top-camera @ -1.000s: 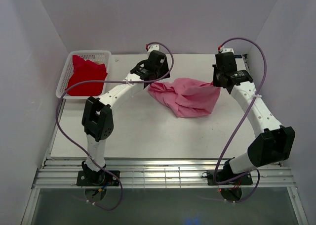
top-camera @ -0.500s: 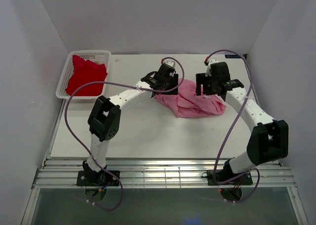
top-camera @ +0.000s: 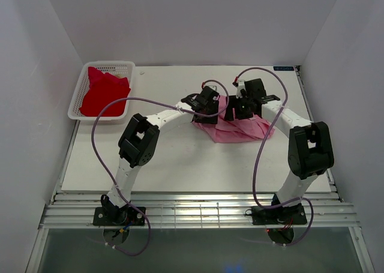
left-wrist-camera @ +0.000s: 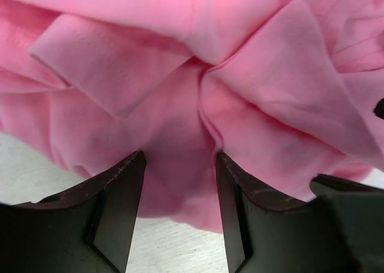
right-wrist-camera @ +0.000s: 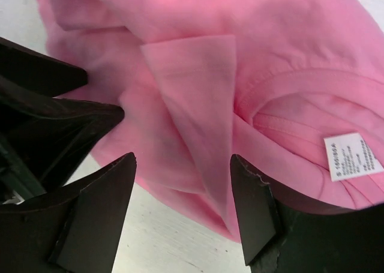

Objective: Fold and stack the t-shirts
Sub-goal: Flatten out the tshirt

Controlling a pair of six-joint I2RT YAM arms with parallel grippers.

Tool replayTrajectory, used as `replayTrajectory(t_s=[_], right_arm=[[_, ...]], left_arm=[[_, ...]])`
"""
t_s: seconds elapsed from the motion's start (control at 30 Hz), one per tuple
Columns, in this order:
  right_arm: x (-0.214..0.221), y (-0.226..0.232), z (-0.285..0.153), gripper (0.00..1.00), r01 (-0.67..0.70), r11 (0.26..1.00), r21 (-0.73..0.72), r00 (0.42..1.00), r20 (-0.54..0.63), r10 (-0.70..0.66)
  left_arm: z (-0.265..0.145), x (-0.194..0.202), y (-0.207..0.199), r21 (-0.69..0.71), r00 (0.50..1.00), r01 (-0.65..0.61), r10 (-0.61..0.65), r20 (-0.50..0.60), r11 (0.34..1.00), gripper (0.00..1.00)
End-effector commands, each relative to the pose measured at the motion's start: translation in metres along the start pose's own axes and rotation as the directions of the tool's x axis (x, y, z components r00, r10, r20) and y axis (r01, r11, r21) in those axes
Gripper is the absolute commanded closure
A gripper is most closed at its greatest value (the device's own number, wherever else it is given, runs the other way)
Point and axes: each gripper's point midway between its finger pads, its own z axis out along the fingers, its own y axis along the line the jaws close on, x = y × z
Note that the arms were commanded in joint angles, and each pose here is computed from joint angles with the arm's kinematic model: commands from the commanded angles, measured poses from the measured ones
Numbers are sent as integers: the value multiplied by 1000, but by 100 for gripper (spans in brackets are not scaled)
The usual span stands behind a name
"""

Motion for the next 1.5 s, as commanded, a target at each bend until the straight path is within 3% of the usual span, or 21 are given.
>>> replayTrajectory(t_s=[0.0,0.27,0.53,0.7,0.93,1.07,1.17,1.23,1.47], right_arm=[[-42,33,-16,30,74,993,-94,988,145,-60],[-29,19,6,32,68,997,-28,996,64,-66],[-33,2,4,32,103,993,65,991,74,-107],[-16,1,21,34,96,995,40,995,11,-96],[7,-1,32,58,80,997,22,995,-55,-79],[4,-2,27,79,85,996,32,996,-44,-83],[-7,-2,19,89,89,995,46,996,-25,-88],[-22,-3,9,91,96,993,74,995,2,-96],[-95,-8,-63,92,119,975,189,976,160,-150]], left_arm=[[-17,-19,10,-66,998,17,-13,57,998,39],[-6,-6,11,-69,1000,25,-23,21,997,38],[1,6,18,-91,1000,29,-29,-4,995,38],[3,14,23,-107,999,25,-27,-19,994,47],[4,27,33,-135,999,15,-22,-49,991,64],[1,24,33,-135,999,15,-21,-40,991,71],[-1,21,31,-130,999,12,-17,-35,991,87],[-3,18,33,-143,1000,8,-12,-22,990,99],[-62,-32,62,-204,993,59,-37,113,977,100]])
